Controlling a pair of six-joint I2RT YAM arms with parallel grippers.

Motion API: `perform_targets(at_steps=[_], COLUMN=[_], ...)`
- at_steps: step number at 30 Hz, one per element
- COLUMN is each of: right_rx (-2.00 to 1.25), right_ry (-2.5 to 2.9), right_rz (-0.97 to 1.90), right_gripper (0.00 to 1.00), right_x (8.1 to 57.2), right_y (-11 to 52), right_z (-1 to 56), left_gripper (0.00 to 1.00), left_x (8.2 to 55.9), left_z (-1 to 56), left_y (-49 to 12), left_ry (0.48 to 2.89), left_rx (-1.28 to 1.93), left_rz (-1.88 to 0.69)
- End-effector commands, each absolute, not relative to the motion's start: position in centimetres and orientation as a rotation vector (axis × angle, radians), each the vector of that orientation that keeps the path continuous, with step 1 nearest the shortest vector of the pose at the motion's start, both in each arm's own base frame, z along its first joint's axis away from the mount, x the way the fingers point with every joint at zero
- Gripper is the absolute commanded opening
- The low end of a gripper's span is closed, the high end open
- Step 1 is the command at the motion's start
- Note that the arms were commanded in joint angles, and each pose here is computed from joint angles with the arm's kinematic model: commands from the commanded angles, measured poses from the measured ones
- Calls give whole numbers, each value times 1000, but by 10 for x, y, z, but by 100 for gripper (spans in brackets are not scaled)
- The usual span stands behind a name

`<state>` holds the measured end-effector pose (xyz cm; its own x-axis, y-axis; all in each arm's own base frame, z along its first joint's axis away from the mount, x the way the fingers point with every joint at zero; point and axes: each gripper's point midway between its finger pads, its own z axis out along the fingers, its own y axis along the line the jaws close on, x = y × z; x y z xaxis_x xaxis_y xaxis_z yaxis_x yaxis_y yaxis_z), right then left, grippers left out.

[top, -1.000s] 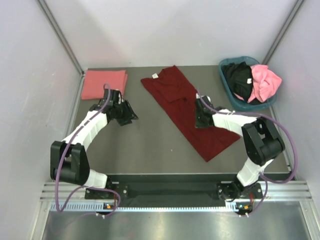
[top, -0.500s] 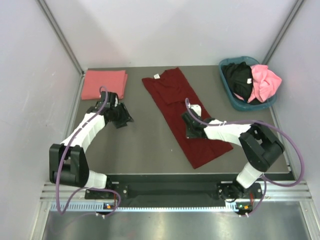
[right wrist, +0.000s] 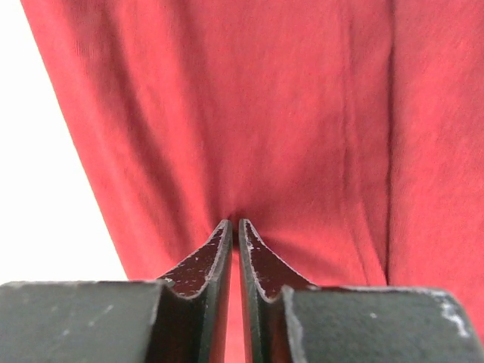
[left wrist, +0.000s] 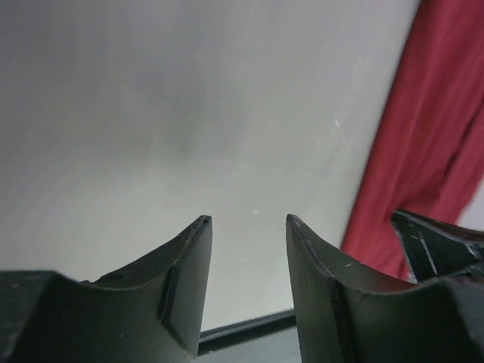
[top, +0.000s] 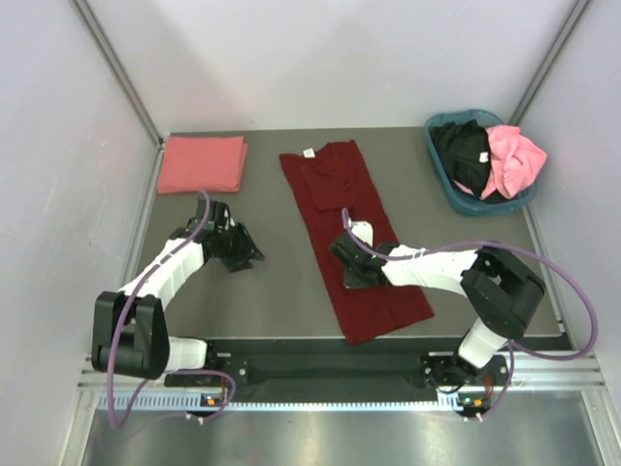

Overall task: Fold and stack the t-shirts
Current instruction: Fold the tshirt

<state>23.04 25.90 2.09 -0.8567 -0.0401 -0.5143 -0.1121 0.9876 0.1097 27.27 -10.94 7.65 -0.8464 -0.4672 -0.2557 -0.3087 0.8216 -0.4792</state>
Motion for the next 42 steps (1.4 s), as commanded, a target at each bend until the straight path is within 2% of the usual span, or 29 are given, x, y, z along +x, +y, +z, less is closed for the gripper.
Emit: perform_targets(at_steps=[1,4,12,14,21,22,27,32,42], right_rx=[-152,-191,-189,-160,-185,-182,-211,-211,-207], right_ry=[2647,2614,2511,2467,2287,2281,2257,2280,2288], right_rz=[228,231,230,284,498,501,507,510,493], right_gripper=[10,14,17,17,32,32,34,35,35], right_x=[212,221,266,287,367,376,410,420,431], right_y=[264,256,221,216,213,210,214,217,219], right_z=[44,63,94,102,144,147,154,141,132], left_gripper=[49,49,47,47,47,47,47,48,51], left_x=[281,284,372,399,468,472,518,556,590], left_z=[98,92,109,106,75,58,55,57,28], left_y=[-143,-149,-150,-147,-145,-144,-147,-146,-153], left_ry=[2516,2509,2416,2404,2414,2452,2380,2305,2270], left_rx=[-491,-478,-509,-549,-599,-614,-571,-555,-590], left_rz=[-870,-909,-824,-770,-660,-637,-628,-597,-626])
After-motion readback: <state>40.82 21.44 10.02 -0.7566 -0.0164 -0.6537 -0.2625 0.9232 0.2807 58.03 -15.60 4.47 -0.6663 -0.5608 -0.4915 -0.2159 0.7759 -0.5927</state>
